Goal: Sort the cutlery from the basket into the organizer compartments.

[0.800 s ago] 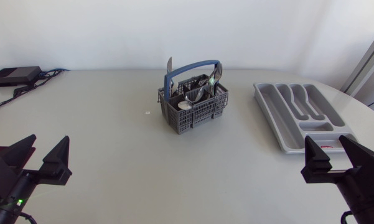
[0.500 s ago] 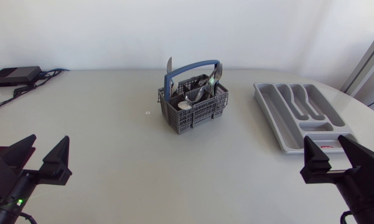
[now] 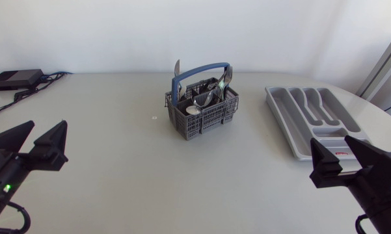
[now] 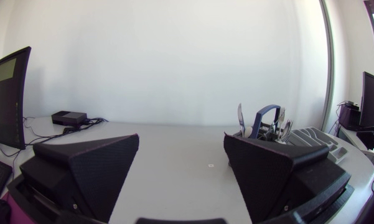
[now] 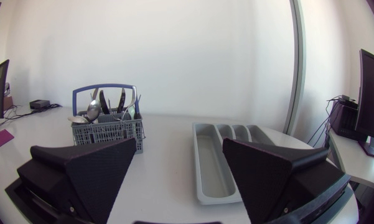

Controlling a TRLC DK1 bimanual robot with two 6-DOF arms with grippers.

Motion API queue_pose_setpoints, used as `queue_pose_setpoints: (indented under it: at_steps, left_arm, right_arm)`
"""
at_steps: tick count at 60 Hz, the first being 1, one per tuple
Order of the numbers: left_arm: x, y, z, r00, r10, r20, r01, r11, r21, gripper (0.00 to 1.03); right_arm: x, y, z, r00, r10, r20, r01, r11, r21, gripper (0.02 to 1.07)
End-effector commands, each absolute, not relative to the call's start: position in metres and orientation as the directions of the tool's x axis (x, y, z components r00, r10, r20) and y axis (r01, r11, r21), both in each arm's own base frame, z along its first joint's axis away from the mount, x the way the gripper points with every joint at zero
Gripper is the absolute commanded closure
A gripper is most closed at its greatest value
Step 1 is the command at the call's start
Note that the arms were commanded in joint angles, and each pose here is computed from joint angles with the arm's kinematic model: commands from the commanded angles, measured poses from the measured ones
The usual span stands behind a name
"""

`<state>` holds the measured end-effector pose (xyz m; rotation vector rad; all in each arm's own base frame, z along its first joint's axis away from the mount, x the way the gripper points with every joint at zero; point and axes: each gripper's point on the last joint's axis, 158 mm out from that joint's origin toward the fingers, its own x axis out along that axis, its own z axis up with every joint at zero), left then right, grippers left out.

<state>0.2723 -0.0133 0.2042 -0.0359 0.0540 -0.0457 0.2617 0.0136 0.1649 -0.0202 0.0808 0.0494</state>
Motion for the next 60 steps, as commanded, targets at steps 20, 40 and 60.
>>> queue_pose_setpoints:
  at_steps: [20, 40, 60]
  left_arm:
    - [0.34, -0.075, 0.201, 0.925, -0.203, -0.322, 0.188, 0.979, -0.079, 0.13]
    - [0.394, -0.119, 0.166, 0.773, -0.283, -0.568, 0.348, 0.938, 0.006, 0.13]
    - [0.454, -0.185, 0.115, 0.64, -0.396, -0.659, 0.576, 0.814, 0.07, 0.08]
  right_arm:
    - [0.307, 0.034, 0.183, 0.965, 0.093, -0.246, -0.082, 0.995, 0.056, 0.07]
    - [0.327, 0.054, 0.132, 0.817, 0.131, -0.561, -0.222, 0.97, -0.098, 0.07]
    - [0.34, 0.074, 0.096, 0.659, 0.171, -0.732, -0.347, 0.933, -0.094, 0.07]
